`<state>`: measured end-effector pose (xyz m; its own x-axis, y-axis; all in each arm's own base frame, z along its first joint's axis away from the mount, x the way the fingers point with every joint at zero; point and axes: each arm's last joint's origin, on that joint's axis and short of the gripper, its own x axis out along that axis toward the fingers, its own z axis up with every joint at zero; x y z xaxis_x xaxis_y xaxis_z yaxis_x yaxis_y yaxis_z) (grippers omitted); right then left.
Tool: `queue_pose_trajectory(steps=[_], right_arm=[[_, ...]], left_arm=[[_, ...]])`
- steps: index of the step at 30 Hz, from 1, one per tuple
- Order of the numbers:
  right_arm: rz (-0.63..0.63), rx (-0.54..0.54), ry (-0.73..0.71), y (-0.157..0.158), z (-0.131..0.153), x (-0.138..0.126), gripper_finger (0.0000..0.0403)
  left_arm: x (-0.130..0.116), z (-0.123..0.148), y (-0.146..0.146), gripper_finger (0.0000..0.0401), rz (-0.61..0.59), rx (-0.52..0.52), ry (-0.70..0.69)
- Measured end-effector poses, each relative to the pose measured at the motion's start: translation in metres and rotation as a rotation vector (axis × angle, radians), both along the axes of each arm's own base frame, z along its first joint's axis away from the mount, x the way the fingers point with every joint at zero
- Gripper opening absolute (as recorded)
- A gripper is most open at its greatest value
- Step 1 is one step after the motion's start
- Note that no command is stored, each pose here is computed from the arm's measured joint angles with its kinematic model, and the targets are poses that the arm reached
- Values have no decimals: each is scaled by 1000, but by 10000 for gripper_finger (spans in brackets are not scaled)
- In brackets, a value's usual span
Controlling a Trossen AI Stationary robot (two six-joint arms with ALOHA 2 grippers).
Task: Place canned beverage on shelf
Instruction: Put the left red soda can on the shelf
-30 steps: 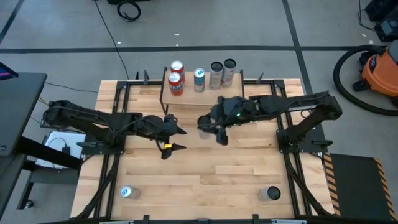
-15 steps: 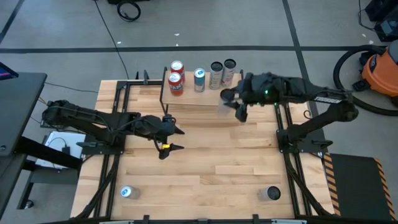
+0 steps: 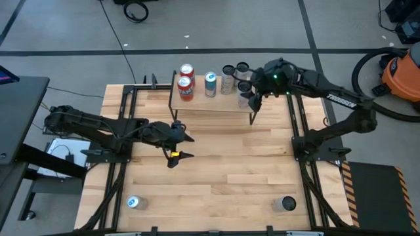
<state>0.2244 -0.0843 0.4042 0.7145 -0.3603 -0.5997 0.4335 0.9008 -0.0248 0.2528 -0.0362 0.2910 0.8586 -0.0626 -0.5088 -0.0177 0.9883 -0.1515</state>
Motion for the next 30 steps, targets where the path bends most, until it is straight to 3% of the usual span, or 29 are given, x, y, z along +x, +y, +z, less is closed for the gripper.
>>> queue_pose_trajectory(steps=[9, 17, 23, 30], right_arm=[[45, 23, -52, -8, -27, 2, 262], [0, -12, -114, -10, -35, -22, 263], [18, -12, -258, -11, -43, -35, 268], [-19, 17, -195, -19, -57, -33, 270]], left_arm=[[0, 0, 0, 316, -1, 2, 4], [0, -1, 0, 316, 0, 2, 13], [0, -1, 0, 316, -1, 2, 12], [0, -1, 0, 316, 0, 2, 11]])
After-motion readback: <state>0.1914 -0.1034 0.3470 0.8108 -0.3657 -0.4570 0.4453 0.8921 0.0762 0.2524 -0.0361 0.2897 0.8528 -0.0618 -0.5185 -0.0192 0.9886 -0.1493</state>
